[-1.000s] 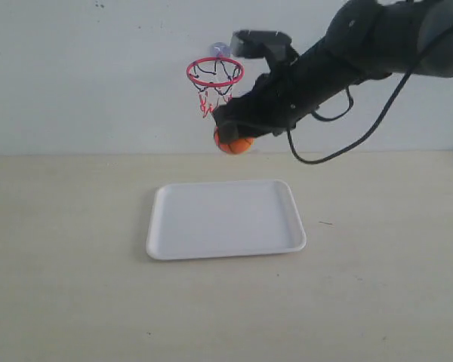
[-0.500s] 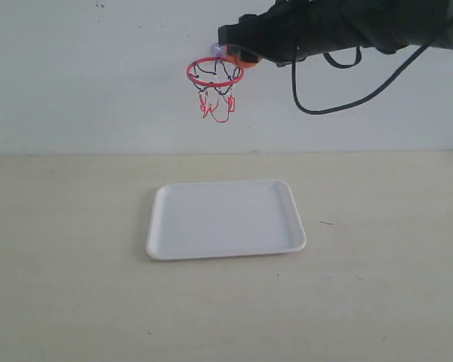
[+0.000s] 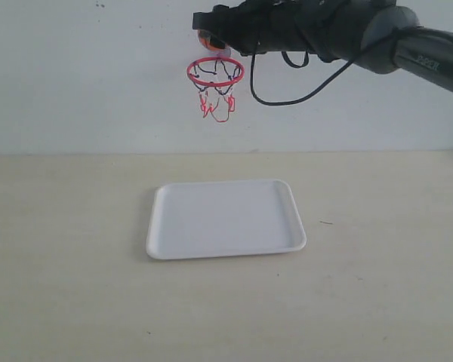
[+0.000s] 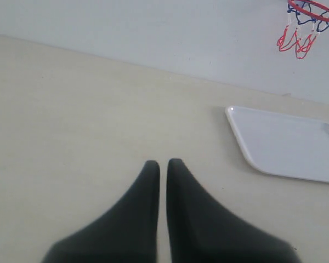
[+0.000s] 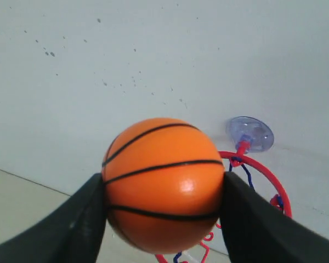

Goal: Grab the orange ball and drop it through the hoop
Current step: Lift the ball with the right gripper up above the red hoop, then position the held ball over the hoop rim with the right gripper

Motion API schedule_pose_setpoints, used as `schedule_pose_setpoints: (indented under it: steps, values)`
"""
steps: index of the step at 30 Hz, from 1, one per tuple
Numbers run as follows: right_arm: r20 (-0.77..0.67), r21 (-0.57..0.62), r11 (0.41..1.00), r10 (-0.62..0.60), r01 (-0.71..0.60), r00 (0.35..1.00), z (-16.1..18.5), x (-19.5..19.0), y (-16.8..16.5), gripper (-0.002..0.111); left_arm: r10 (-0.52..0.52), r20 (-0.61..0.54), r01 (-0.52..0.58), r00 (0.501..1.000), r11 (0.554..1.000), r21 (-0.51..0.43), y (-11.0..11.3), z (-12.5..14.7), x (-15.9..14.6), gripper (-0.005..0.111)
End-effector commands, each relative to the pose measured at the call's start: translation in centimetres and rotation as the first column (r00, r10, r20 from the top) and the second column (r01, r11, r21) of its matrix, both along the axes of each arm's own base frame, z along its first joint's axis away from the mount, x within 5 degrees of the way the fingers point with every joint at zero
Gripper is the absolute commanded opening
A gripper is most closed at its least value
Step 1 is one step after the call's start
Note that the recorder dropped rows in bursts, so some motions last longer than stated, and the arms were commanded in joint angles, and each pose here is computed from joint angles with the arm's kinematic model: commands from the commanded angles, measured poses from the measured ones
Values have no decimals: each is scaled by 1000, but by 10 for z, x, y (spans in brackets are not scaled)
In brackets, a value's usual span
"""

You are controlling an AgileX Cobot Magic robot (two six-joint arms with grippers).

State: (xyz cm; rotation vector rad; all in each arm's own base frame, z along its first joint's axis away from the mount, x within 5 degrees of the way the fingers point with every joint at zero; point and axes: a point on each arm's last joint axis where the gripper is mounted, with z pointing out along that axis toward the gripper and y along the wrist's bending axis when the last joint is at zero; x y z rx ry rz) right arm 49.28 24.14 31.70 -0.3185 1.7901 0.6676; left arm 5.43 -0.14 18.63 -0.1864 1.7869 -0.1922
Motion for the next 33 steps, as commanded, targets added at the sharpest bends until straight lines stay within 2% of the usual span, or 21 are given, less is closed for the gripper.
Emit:
schedule_pose_setpoints:
  steps: [1, 16, 33]
  values:
    - [15, 20, 1000, -7, 7, 1000, -5, 10, 2, 0, 5, 3, -5, 1000, 1000, -4, 0, -1, 0, 4]
    - [109, -105, 994, 16, -5, 994, -10, 13, 2, 0, 5, 3, -5, 1000, 1000, -4, 0, -1, 0, 4]
    - [125, -103, 994, -27, 40, 992, -18, 18, 0, 0, 5, 3, -5, 1000, 1000, -4, 0, -1, 0, 4]
